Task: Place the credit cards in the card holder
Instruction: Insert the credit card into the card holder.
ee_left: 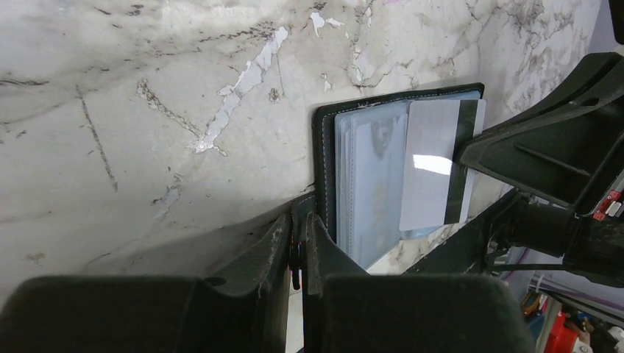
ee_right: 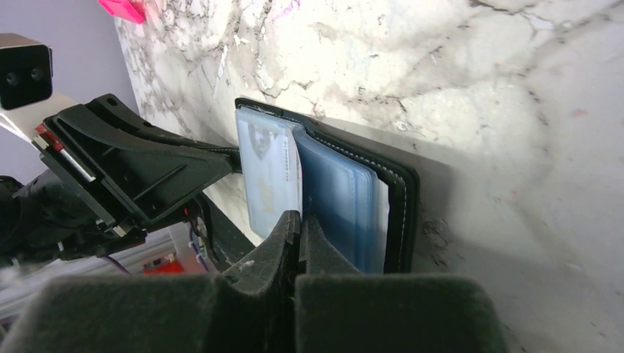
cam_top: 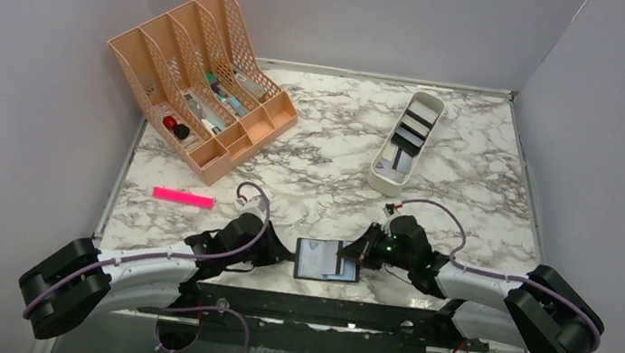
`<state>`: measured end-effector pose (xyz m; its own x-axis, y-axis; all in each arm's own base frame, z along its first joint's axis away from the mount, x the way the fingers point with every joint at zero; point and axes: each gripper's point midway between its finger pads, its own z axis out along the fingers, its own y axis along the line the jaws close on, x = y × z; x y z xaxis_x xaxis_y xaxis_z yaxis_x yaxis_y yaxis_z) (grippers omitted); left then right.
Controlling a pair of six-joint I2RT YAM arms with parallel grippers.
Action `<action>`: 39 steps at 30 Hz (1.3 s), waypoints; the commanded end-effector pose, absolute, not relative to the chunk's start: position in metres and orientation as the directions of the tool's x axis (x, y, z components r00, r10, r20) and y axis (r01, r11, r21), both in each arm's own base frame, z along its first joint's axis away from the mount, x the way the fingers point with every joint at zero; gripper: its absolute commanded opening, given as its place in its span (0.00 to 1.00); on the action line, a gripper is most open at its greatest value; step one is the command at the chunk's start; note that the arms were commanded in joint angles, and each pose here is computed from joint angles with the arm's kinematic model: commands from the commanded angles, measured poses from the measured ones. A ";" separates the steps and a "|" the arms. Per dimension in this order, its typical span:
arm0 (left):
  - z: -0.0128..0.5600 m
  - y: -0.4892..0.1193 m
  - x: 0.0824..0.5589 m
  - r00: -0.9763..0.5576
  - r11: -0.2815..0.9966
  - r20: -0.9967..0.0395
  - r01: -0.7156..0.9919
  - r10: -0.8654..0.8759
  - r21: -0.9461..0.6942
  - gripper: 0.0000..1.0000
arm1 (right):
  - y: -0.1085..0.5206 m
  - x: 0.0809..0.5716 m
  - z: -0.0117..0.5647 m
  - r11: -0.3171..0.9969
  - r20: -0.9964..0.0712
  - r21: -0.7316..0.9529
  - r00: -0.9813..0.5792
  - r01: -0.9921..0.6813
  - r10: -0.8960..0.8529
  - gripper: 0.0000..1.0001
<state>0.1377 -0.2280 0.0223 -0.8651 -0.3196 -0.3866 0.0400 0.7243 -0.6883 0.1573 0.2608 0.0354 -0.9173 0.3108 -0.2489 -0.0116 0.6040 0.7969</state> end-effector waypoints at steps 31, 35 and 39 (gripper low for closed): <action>0.070 -0.250 0.148 -0.857 0.772 -0.486 0.191 -0.170 -0.607 0.48 | 0.251 0.160 0.031 0.612 -0.336 0.787 -0.883 -0.072 0.329 0.01; 0.066 -0.257 0.147 -0.859 0.765 -0.490 0.215 -0.148 -0.607 0.49 | 0.252 0.160 0.030 0.614 -0.331 0.786 -0.888 -0.072 0.320 0.01; 0.052 -0.261 0.144 -0.874 0.765 -0.468 0.212 -0.129 -0.608 0.44 | 0.252 0.159 0.030 0.613 -0.331 0.787 -0.889 -0.073 0.318 0.01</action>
<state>0.1475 -0.2530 0.0570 -0.8659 -0.1617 -0.4733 0.1801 0.7819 -0.5968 0.1571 0.2534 0.0335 -0.8943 0.3299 -0.3025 -0.0552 0.5895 0.8059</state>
